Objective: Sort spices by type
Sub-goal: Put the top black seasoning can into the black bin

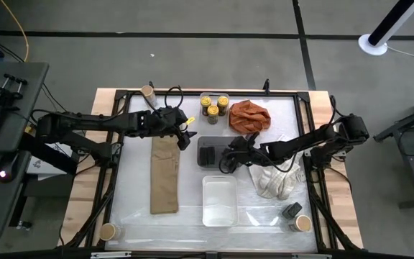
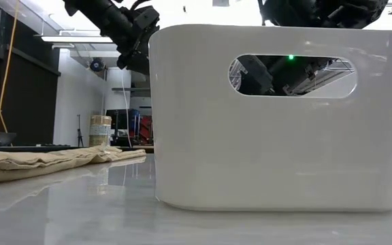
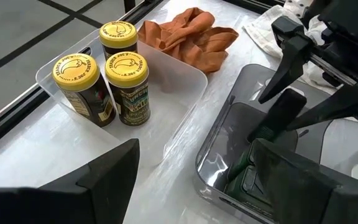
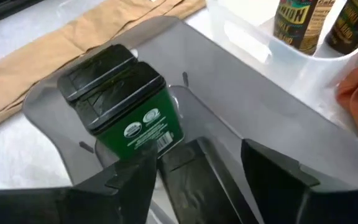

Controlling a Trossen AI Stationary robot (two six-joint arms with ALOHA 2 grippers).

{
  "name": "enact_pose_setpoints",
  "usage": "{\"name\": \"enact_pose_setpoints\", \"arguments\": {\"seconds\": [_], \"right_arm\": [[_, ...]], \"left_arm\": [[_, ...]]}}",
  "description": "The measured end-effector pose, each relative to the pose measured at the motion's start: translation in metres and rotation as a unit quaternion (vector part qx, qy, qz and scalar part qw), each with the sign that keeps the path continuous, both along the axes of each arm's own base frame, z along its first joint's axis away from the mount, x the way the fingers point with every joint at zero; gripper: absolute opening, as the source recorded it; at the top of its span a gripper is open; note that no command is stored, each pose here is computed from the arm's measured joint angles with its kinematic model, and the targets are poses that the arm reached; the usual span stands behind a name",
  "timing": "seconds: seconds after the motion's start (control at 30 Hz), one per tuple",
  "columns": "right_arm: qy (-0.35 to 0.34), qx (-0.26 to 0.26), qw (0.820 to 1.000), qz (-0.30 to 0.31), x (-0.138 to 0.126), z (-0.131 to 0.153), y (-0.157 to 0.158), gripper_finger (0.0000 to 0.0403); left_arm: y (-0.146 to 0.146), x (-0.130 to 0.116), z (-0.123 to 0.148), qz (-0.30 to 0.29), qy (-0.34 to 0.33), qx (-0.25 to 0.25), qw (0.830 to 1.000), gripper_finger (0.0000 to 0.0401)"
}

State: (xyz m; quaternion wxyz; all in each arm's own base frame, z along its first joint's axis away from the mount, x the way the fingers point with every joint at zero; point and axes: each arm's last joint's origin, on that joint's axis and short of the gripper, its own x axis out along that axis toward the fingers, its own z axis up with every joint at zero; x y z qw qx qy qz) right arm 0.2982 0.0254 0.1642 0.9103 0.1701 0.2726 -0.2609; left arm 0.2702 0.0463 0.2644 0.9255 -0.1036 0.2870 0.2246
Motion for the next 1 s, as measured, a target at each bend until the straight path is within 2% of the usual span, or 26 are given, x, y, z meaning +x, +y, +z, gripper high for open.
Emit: {"name": "enact_pose_setpoints", "arguments": {"seconds": [0.23, 0.5, 0.63, 0.73, 0.8, 0.87, 0.9, 1.0], "right_arm": [[0.001, 0.001, 1.000, 0.018, -0.001, 0.004, 0.001, 0.0246], [-0.068, -0.042, 0.996, 0.034, -0.020, 0.058, -0.017, 0.0245], [-0.061, -0.018, 0.997, 0.036, -0.037, 0.074, -0.031, 0.0233], [-0.011, 0.020, 0.999, 0.040, -0.048, 0.069, -0.040, 0.0182], [0.015, 0.047, 0.998, 0.046, -0.052, 0.064, -0.042, 0.0121], [0.032, 0.073, 0.995, 0.057, -0.051, 0.058, -0.044, 0.0042], [0.037, 0.083, 0.994, 0.061, -0.050, 0.056, -0.044, 0.0023], [0.052, 0.093, 0.993, 0.053, -0.046, 0.048, -0.048, 0.0014]], "left_arm": [[0.000, 0.000, 0.000, 0.000, 0.000, 0.000, 1.000, 0.0298], [0.000, 0.000, 0.000, 0.008, 0.002, 0.006, 1.000, 0.0298], [0.001, 0.000, 0.000, 0.009, 0.002, 0.007, 1.000, 0.0298], [0.001, 0.000, 0.000, 0.009, 0.002, 0.007, 1.000, 0.0298], [0.001, 0.000, 0.000, 0.009, 0.002, 0.007, 1.000, 0.0298], [0.001, 0.000, 0.000, 0.011, 0.002, 0.008, 1.000, 0.0298], [0.001, 0.000, -0.001, 0.012, 0.003, 0.009, 1.000, 0.0298], [0.001, 0.000, -0.001, 0.013, 0.003, 0.009, 1.000, 0.0298]]}}
